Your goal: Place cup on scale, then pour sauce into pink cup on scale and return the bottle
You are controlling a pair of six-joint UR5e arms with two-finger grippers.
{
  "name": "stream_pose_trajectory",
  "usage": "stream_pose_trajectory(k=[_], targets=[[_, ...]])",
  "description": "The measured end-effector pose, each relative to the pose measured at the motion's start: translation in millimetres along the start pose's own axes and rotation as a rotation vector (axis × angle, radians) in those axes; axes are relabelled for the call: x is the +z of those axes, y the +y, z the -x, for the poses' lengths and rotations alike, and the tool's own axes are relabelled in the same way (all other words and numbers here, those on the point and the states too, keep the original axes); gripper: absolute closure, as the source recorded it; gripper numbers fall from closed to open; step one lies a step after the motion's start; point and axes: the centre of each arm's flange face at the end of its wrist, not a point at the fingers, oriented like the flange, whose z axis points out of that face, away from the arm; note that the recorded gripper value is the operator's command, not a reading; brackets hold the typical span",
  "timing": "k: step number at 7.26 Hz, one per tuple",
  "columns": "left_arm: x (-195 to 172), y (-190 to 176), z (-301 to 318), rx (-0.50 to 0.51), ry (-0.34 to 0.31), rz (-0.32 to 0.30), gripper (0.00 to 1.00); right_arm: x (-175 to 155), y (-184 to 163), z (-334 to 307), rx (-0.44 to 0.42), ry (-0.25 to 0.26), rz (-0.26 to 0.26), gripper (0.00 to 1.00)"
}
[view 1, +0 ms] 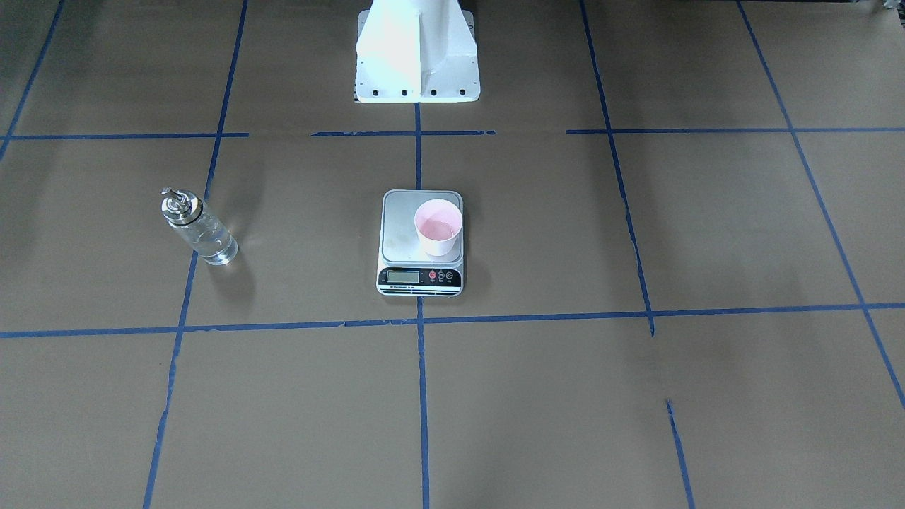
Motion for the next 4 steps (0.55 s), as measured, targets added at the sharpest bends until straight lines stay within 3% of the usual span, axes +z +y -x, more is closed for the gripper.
stream_pose_trajectory(k=[4], targets=[[-0.6,-0.9,-0.5,0.006,0.0,-0.004,0.0,0.0,-0.2,0.8,-0.004,0.0,-0.002,0.0]])
